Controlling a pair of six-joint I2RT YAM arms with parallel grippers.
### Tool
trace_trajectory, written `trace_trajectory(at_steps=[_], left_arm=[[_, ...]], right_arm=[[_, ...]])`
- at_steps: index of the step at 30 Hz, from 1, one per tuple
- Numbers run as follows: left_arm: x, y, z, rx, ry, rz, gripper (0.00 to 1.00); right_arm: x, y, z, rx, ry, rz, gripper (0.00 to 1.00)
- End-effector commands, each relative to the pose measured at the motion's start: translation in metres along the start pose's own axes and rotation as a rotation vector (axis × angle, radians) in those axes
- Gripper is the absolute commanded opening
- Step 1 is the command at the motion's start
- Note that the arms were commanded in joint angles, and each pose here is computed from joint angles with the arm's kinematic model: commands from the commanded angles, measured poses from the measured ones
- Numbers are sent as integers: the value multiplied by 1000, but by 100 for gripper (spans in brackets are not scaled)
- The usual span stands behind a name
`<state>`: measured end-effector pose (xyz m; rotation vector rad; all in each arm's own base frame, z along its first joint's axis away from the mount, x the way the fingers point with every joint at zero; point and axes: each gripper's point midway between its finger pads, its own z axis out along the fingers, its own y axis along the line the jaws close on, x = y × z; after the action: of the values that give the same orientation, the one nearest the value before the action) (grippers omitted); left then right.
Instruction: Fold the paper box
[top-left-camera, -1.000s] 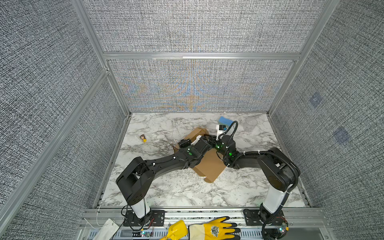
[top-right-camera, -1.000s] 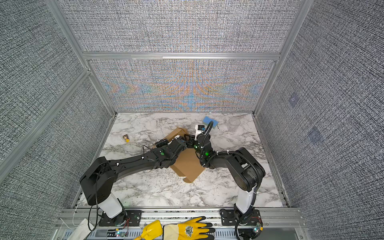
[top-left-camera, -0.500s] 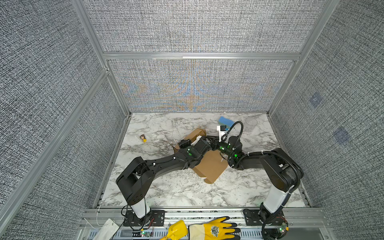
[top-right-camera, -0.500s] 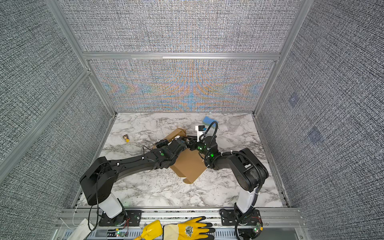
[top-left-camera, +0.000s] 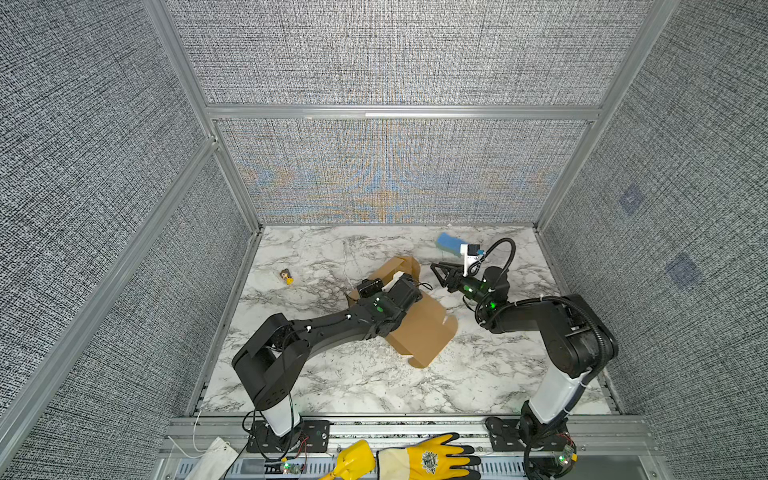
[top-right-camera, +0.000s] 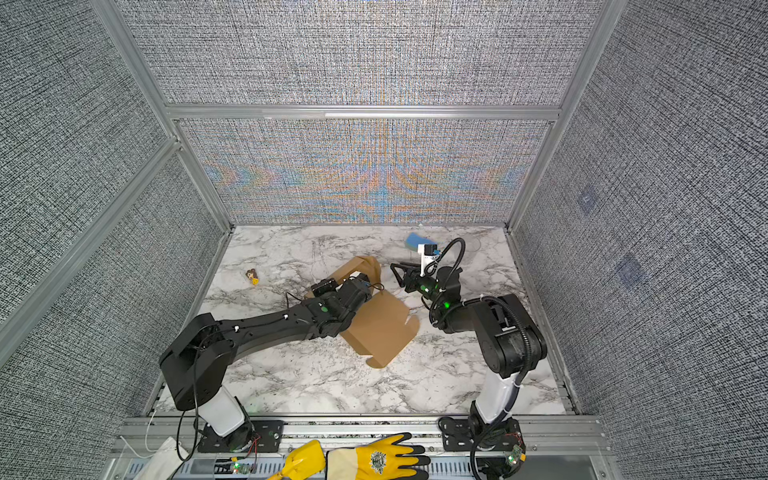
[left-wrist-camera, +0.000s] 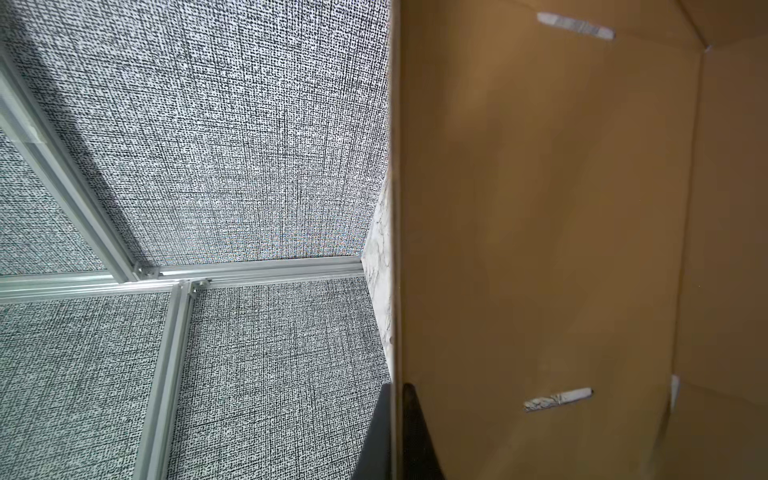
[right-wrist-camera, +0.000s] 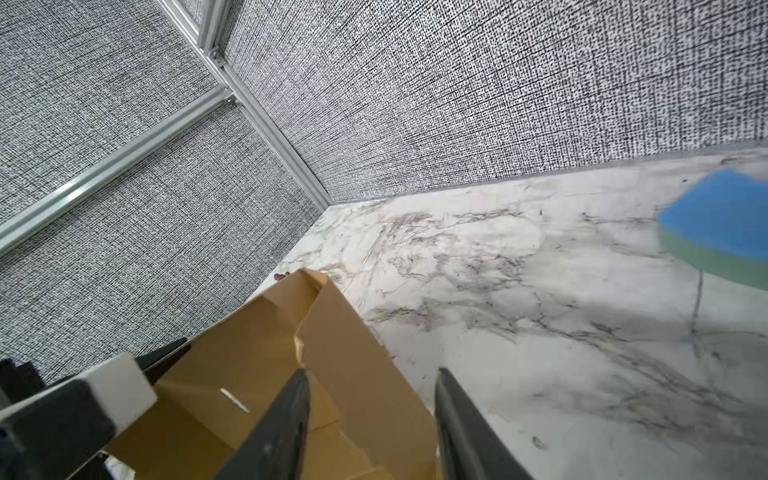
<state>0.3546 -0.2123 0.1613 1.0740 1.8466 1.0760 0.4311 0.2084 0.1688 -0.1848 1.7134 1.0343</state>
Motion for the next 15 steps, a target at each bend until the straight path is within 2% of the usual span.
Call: trace_trajectory(at_steps=[1,9,10,15], left_arm=[[-1,1,0,1,-6,-2,0],[1,-1,2,-21,4,33,0],[1,-2,3,-27,7,40,0],[3,-4,5,-49,17,74,0]], right_arm=[[15,-15,7,9,95,-11,50],[54,-29,25,6,310,-70,50],[47,-27,32,-2,310,-105,49],[63,-13,42,-49,381,-188,49]])
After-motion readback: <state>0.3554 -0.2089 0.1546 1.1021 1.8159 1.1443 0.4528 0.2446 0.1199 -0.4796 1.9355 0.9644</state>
